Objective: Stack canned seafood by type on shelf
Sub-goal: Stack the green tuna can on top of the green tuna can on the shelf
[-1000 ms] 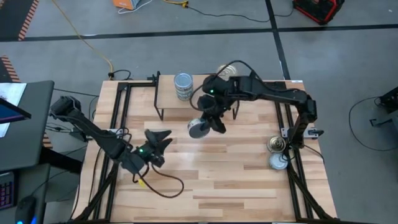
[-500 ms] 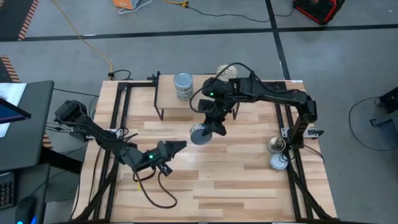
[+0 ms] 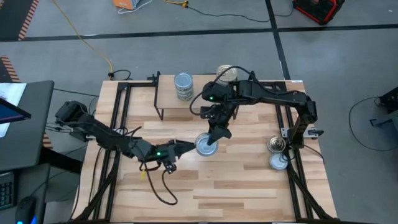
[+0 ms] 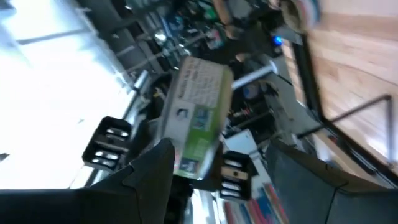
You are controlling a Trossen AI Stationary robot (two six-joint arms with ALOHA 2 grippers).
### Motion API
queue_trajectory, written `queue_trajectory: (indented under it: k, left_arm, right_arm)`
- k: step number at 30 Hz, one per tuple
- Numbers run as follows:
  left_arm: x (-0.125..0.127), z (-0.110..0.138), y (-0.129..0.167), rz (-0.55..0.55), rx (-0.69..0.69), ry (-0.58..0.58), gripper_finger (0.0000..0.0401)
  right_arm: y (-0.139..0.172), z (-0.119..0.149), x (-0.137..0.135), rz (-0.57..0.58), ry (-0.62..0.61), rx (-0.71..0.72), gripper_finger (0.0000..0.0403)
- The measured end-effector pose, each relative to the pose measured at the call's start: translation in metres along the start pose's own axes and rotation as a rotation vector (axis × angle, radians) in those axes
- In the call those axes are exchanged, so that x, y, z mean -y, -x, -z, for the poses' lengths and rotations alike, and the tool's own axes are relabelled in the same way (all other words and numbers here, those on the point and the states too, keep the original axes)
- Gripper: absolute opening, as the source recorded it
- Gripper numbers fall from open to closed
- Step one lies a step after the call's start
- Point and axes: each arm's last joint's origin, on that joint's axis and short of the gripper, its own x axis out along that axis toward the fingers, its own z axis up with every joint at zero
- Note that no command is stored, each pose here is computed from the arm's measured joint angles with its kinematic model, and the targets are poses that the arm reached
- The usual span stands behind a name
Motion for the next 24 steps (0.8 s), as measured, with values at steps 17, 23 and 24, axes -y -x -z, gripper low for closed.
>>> queue_trajectory:
  k: [17,23,24]
  left_arm:
    - [-0.003,0.010,-0.012,-0.127,0.167,-0.117,0.0241]
    - [0.000,0.015,-0.015,-0.154,0.197,-0.139,0.0237]
    - [0.000,0.015,-0.016,-0.157,0.202,-0.138,0.0233]
  right_arm:
    - [-0.011,-0.003,-0.012,-0.023,-0.077,0.018,0.0167]
    - [-0.011,-0.006,-0.013,-0.029,-0.057,0.043,0.0159]
    - [-0.011,-0.006,-0.013,-0.028,-0.058,0.044,0.0159]
